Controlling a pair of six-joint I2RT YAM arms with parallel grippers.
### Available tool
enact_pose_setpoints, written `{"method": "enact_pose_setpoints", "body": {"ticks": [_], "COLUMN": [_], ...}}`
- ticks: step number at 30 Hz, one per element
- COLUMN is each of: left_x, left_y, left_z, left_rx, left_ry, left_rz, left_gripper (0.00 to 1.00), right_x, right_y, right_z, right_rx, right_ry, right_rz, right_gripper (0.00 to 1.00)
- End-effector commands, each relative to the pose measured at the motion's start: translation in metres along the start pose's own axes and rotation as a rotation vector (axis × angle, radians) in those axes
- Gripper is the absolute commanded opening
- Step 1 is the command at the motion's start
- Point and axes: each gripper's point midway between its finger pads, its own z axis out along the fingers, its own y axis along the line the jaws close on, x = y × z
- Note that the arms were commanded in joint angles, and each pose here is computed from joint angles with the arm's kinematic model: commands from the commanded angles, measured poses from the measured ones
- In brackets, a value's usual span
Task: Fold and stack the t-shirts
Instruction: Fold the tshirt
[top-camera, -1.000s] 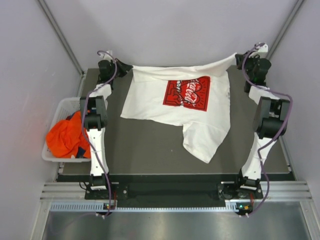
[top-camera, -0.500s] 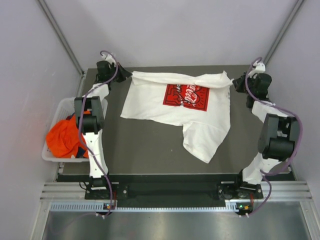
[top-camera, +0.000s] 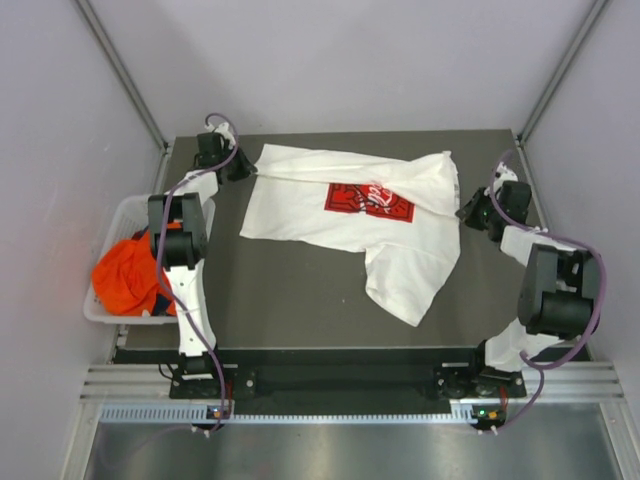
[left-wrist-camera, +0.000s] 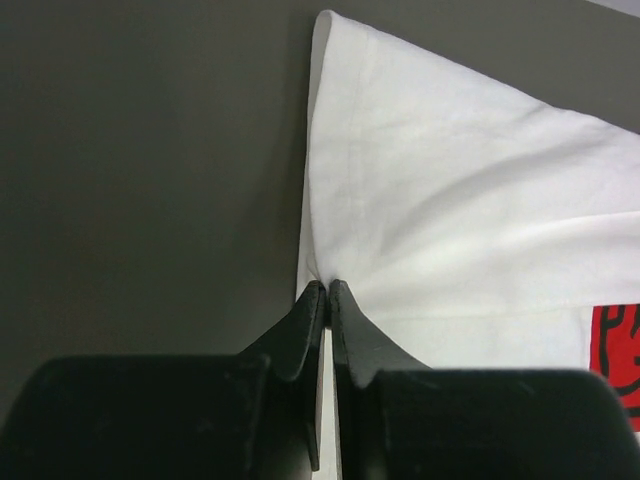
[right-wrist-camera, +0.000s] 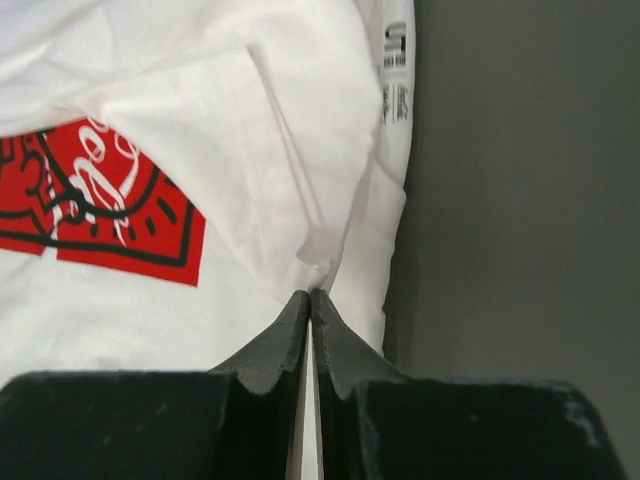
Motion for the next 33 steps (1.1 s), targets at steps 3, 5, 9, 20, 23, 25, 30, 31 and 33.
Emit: {"method": "enact_pose_setpoints", "body": {"ticks": [3, 5, 9, 20, 23, 25, 30, 31, 33], "left_x": [-0.030, -0.032, -0.047, -0.014, 0.032, 0.066, 0.118, 0.123, 0.133], "left_y": [-0.011, -0.012, -0.020, -0.095, -0.105, -0.098, -0.079, -0.076, -0.065], "left_z": [-0.017, -0.019, -0.044, -0.114, -0.119, -0.119, -0.123, -0.123, -0.122], "left_rx": [-0.013, -0.021, -0.094, -0.159, -0.125, -0.132, -0.194, -0.209, -0.255], "left_ry": [-0.054, -0.049, -0.071, -0.048, 0.038, 0.101, 0.226, 0.238, 0.260], "left_rz": [0.029, 0.024, 0.067, 0.122, 0.075, 0.047, -0.037, -0.048, -0.064], "left_gripper": [0.16, 0.27, 0.42, 0.49, 0.48, 0.47, 0.47, 0.47, 0.47], "right_x": [0.024, 0.035, 0.046, 0.096, 0.108, 0.120, 0.135, 0.139, 0.136], "right_y": [0.001, 0.001, -0.001, -0.017, -0.007, -0.005, -0.022, -0.025, -0.028], "right_z": [-0.014, -0.017, -0.029, -0.077, -0.079, -0.081, -0.096, -0.099, -0.101], "right_rx": [0.021, 0.026, 0.077, 0.400, 0.413, 0.427, 0.521, 0.535, 0.553], "right_ry": [0.065, 0.110, 0.184, 0.307, 0.317, 0.326, 0.313, 0.318, 0.290], "right_rz": [0.068, 0.091, 0.148, 0.343, 0.308, 0.299, 0.308, 0.307, 0.302], "right_gripper": [0.17, 0.22, 0.31, 0.44, 0.45, 0.45, 0.45, 0.45, 0.42]}}
